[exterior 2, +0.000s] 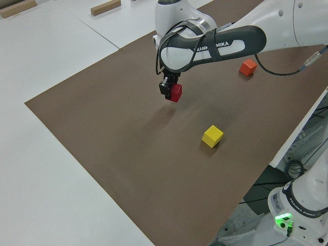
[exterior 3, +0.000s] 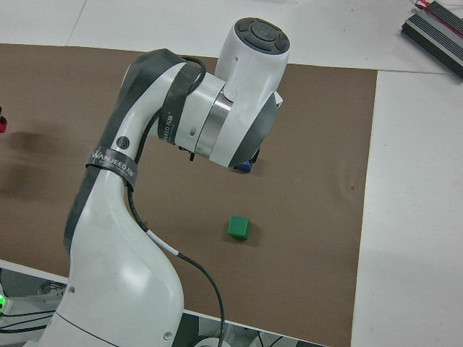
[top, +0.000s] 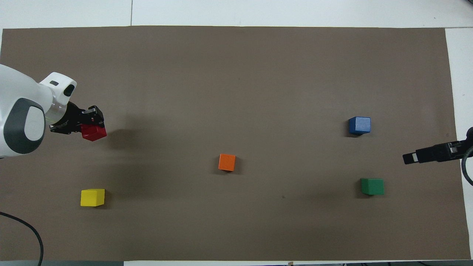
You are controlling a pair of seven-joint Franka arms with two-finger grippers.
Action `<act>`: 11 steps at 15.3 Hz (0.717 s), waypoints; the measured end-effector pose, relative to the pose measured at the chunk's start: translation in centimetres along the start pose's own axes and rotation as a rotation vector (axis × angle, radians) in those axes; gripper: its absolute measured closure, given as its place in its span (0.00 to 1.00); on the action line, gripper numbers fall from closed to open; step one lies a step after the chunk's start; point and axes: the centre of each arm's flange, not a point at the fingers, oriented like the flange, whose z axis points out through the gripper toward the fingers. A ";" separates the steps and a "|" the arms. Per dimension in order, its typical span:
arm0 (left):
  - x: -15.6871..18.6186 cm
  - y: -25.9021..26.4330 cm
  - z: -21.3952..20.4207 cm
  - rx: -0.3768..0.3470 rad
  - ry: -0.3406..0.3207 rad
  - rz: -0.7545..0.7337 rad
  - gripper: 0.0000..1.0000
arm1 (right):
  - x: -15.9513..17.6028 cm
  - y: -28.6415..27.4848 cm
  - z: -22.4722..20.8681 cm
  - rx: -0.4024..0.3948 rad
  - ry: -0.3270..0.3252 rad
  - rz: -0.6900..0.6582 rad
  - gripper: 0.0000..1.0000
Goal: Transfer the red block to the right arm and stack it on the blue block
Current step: 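Reach the left gripper to the red cube and grasp it, then lift the red cube with the left gripper while the right gripper approaches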
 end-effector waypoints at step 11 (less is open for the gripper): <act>-12.6 6.3 -18.5 -0.292 -0.273 -0.604 0.45 | 0.2 2.5 10.5 0.355 -0.057 -0.193 0.00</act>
